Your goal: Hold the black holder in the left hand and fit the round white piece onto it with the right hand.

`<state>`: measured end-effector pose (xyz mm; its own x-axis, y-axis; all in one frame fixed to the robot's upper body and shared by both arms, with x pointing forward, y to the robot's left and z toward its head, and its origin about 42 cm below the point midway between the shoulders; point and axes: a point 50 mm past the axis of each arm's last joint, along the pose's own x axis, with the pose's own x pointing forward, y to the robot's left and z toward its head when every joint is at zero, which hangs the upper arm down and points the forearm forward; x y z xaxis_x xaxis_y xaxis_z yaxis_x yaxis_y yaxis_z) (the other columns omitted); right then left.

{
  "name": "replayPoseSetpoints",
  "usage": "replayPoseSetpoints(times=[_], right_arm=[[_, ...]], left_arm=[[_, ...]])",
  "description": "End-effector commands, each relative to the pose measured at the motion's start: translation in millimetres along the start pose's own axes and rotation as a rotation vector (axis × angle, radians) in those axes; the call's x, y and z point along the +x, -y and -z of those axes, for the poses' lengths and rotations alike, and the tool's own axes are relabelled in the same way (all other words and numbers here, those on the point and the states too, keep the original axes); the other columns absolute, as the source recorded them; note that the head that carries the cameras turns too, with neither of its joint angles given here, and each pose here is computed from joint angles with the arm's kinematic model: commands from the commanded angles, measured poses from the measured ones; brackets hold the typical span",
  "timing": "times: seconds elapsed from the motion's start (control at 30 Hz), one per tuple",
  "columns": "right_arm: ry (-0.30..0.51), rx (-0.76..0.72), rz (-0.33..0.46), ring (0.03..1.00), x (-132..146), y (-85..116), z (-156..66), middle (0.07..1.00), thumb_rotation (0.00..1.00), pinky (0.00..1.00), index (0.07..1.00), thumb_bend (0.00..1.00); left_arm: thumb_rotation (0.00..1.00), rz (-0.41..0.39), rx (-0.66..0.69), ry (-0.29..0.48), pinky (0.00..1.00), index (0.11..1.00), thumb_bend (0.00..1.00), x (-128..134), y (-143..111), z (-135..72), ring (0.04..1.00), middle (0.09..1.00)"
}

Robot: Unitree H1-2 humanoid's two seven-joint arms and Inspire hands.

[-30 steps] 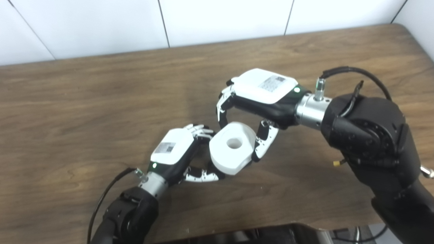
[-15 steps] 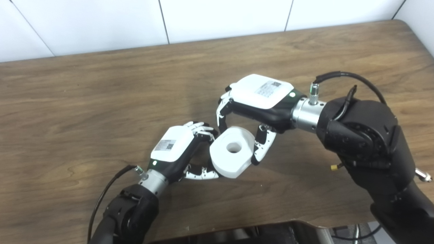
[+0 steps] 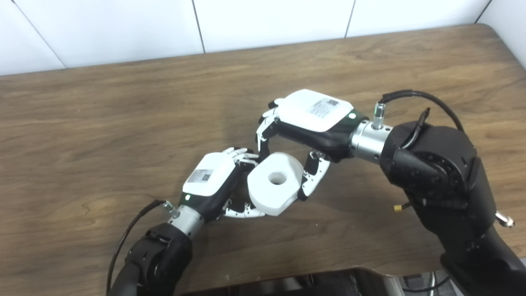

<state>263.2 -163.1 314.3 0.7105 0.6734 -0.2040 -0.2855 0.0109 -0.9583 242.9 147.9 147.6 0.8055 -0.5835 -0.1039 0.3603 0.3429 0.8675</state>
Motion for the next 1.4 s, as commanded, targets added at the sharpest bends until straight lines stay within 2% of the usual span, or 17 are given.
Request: replayPoseSetpoints(times=[0.0,0.33,0.87,1.37], right_arm=[[0.011,-0.041,0.066,0.870,-1,10,-1,0.764,0.14,0.95,0.483,0.52],[-0.007,-0.066,0.067,0.866,-1,9,4,0.765,0.14,0.95,0.484,0.52],[-0.011,-0.095,0.043,0.862,-1,13,9,0.740,0.14,0.89,0.482,0.53],[-0.009,-0.038,0.050,0.870,-4,-1,5,0.756,0.14,0.90,0.482,0.53]], left_arm=[[0.06,0.110,-0.021,-0.039,0.90,0.486,0.52,-6,16,2,0.873,0.792],[0.06,0.111,-0.021,-0.039,0.90,0.486,0.52,-6,15,2,0.875,0.794],[0.06,0.107,-0.025,-0.031,0.90,0.486,0.52,-7,16,5,0.871,0.793],[0.06,0.111,-0.021,-0.035,0.89,0.486,0.52,-6,17,4,0.870,0.792]])
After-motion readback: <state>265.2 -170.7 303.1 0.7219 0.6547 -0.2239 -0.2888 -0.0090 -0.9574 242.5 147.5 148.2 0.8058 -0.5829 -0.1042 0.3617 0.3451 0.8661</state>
